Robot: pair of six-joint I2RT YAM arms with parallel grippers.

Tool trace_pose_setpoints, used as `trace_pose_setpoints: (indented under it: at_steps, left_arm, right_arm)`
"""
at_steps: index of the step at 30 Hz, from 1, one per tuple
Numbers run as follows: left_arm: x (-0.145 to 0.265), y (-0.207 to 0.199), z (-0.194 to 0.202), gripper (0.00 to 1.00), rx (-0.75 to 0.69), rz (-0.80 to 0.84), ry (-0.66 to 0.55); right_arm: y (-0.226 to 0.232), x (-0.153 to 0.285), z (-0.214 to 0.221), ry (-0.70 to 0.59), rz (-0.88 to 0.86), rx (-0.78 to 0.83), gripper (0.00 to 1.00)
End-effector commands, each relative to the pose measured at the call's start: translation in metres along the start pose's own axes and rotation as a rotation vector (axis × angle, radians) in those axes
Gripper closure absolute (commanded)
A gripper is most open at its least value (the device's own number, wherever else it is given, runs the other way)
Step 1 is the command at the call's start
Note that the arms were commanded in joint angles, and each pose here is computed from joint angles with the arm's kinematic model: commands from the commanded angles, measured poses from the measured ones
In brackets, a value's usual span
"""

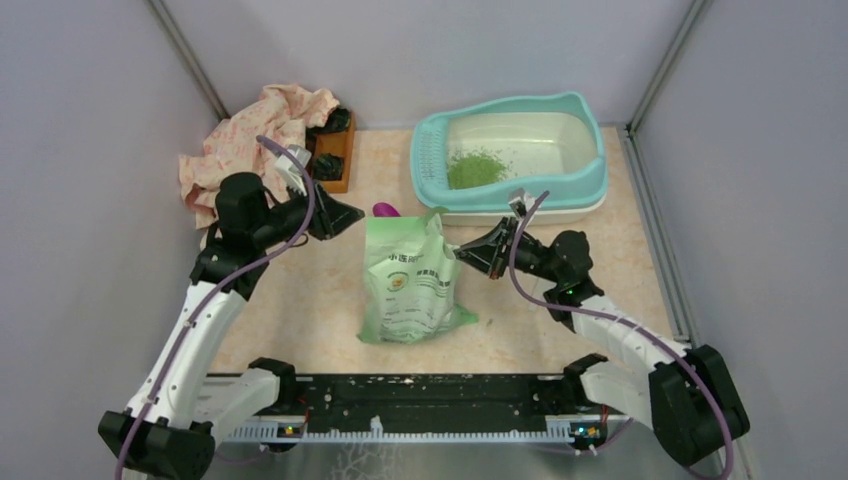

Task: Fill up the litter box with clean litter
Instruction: Adjust the cat litter bag at the center of the board.

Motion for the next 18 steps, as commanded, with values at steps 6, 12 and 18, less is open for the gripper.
trace_pose_setpoints:
  at_steps: [6,12,18]
  left_arm:
    - [0.005,-0.016,-0.026,0.64,-0.085,0.022,-0.052]
    - [0.022,-0.024,-0.015,0.36,-0.095,0.031,-0.044]
    - [0.038,-0.031,-0.004,0.17,-0.093,0.033,-0.042]
  right_arm:
    - [0.005,0.034,0.008,0.048,0.171,0.11,1.0]
    - [-0.023,0.061,0.017,0.041,0.447,0.068,0.82]
    - [-0.026,0.058,0.024,0.027,0.433,0.005,0.67]
Point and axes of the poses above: each gripper's point midway between its finger pads, its own x axis back along the fingers, its own y axis along the line the jaws close on, z = x × y, the point moved 4 cm from there along x, back along the fingers, and after that the axes turned 9 degrees about x, right-handed, at the moved point
